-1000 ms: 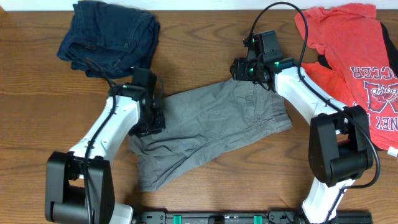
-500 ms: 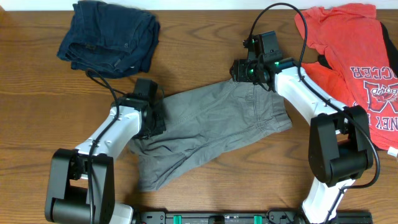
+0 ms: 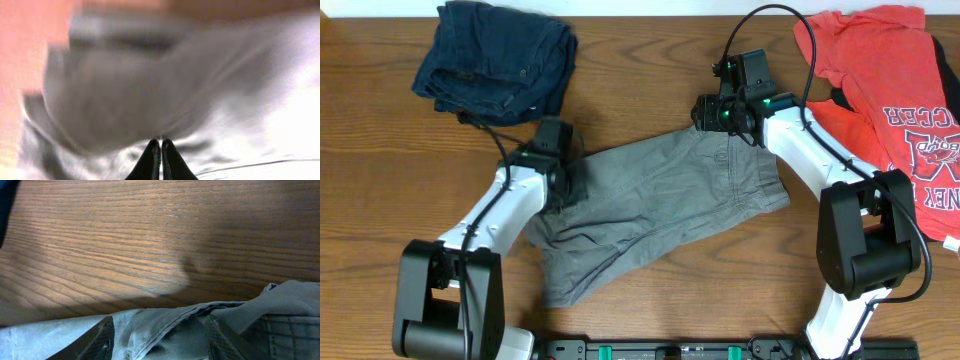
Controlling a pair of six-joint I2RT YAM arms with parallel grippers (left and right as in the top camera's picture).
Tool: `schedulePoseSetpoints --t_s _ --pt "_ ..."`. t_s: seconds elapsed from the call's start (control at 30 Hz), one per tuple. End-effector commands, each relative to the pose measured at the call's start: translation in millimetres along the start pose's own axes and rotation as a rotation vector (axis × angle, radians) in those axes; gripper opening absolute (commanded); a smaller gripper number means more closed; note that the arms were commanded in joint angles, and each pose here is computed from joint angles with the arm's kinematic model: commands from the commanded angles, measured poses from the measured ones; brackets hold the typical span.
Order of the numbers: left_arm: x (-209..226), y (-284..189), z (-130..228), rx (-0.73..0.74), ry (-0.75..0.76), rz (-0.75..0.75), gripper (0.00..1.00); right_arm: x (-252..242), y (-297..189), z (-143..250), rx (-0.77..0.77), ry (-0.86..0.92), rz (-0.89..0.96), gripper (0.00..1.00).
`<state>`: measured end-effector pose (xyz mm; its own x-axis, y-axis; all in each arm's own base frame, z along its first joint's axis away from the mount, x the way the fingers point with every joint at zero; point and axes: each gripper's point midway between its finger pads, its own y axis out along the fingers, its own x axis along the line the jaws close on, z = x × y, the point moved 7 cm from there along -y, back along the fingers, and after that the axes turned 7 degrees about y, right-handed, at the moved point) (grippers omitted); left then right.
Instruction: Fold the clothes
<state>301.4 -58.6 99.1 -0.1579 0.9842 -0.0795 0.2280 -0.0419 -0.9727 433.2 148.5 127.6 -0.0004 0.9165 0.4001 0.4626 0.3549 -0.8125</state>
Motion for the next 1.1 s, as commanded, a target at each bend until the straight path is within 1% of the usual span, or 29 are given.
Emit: schedulePoseSetpoints --t_s 0.0,0.07,0.13,0.2,0.3,0.4,0.43,0.5,0.57,0.8,0.93,1.07 --pt "-8 -23 -25 -0.106 -0.007 0.028 0.06 4 -12 -9 -0.031 -0.016 -0.015 0.56" --pt "-12 -30 -35 -0.137 -0.005 0.04 0.06 2 -12 -9 -0.032 -0.013 -0.013 0.56" --pt "-12 -33 -37 -0.139 0.001 0.04 0.06 0 -12 -9 -0.028 -0.009 -0.009 0.57" --pt "-11 -32 -32 -0.114 0.001 0.031 0.06 -1 -12 -8 -0.021 -0.009 -0.004 0.57" --pt "-5 -31 -17 -0.028 0.002 -0.001 0.07 -2 -12 -7 -0.016 -0.012 0.002 0.57" --pt "1 -31 -1 0.063 0.003 -0.035 0.17 -2 -12 -7 -0.017 -0.012 0.002 0.59" --pt "3 -30 4 0.086 0.003 -0.044 0.26 -2 -12 -7 -0.017 -0.012 0.002 0.59" --pt "5 -27 13 0.128 0.005 -0.057 0.38 -2 -12 -7 -0.017 -0.011 0.002 0.6" --pt "6 -22 21 0.154 0.009 -0.056 0.44 -3 -12 -7 -0.016 -0.011 0.003 0.61" --pt "8 4 38 0.147 -0.02 -0.043 0.44 -4 -12 -5 -0.003 -0.015 0.009 0.61" --pt "11 13 45 0.143 -0.059 -0.045 0.44 -4 -13 -4 0.003 -0.014 0.012 0.62" --pt "12 18 48 0.129 -0.06 -0.039 0.44 -4 -13 -4 0.003 -0.013 0.012 0.63"
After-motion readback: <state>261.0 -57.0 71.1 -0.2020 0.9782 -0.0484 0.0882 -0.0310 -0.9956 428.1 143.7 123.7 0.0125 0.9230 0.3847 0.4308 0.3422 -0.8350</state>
